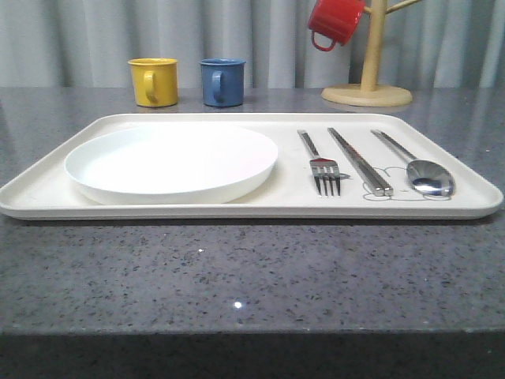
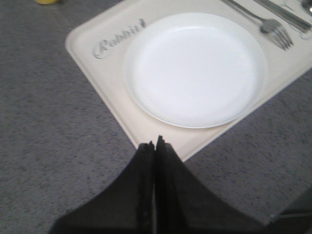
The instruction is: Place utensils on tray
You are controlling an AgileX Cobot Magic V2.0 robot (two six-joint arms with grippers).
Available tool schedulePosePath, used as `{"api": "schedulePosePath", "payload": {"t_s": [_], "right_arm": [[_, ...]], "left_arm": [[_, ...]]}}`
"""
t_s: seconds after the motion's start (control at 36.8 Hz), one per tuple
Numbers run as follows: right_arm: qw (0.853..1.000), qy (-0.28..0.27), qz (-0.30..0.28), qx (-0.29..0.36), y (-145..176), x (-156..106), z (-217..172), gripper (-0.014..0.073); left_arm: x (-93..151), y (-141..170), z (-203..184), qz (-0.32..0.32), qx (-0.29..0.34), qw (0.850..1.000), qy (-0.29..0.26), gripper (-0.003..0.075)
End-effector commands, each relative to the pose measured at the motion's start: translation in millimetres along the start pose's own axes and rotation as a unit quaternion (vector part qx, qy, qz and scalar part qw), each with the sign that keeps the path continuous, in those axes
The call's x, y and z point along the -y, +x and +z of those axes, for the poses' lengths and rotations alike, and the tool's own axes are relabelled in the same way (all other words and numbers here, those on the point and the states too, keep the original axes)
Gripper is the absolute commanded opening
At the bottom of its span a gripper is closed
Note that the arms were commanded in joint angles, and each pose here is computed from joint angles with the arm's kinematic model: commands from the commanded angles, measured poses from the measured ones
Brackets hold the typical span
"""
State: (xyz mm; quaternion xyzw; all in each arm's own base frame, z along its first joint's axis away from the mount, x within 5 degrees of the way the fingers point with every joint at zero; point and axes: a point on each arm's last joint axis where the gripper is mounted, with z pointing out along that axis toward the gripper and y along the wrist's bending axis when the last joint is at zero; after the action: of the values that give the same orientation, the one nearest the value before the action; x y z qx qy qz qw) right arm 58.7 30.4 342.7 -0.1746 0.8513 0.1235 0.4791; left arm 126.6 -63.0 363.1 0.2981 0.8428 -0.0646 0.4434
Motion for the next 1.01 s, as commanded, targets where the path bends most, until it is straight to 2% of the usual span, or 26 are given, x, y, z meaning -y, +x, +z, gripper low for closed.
{"api": "schedulePosePath", "payload": {"t_s": [0.0, 0.14, 0.24, 0.49, 0.76, 0.84, 0.87, 0.98], "right_arm": [[0.999, 0.004, -0.006, 0.04, -11, 0, -4, -0.0069], [0.999, 0.004, -0.006, 0.04, -11, 0, -4, -0.0069], [0.999, 0.004, -0.006, 0.04, -11, 0, -4, -0.0069], [0.999, 0.004, -0.006, 0.04, -11, 0, -4, -0.0069], [0.999, 0.004, -0.006, 0.04, -11, 0, -4, -0.0069], [0.999, 0.004, -0.006, 0.039, -11, 0, -4, -0.0069], [0.999, 0.004, -0.006, 0.039, -11, 0, -4, -0.0069], [0.999, 0.004, -0.006, 0.039, -11, 0, -4, -0.0069]], "left_arm": [[-13, -4, -23, -0.027, 0.07, 0.995, -0.06, -0.0018], [-23, 15, -42, -0.058, 0.133, 0.978, -0.149, -0.0018], [-19, 37, -45, -0.062, 0.17, 0.966, -0.187, -0.0018], [0, 111, -23, -0.061, 0.244, 0.936, -0.246, -0.0018], [13, 167, 6, -0.071, 0.312, 0.905, -0.281, -0.0018], [13, 176, 15, -0.085, 0.319, 0.901, -0.281, -0.0018], [14, 179, 17, -0.089, 0.301, 0.909, -0.274, -0.0018], [14, 179, 18, -0.089, 0.3, 0.91, -0.273, -0.0018]]}}
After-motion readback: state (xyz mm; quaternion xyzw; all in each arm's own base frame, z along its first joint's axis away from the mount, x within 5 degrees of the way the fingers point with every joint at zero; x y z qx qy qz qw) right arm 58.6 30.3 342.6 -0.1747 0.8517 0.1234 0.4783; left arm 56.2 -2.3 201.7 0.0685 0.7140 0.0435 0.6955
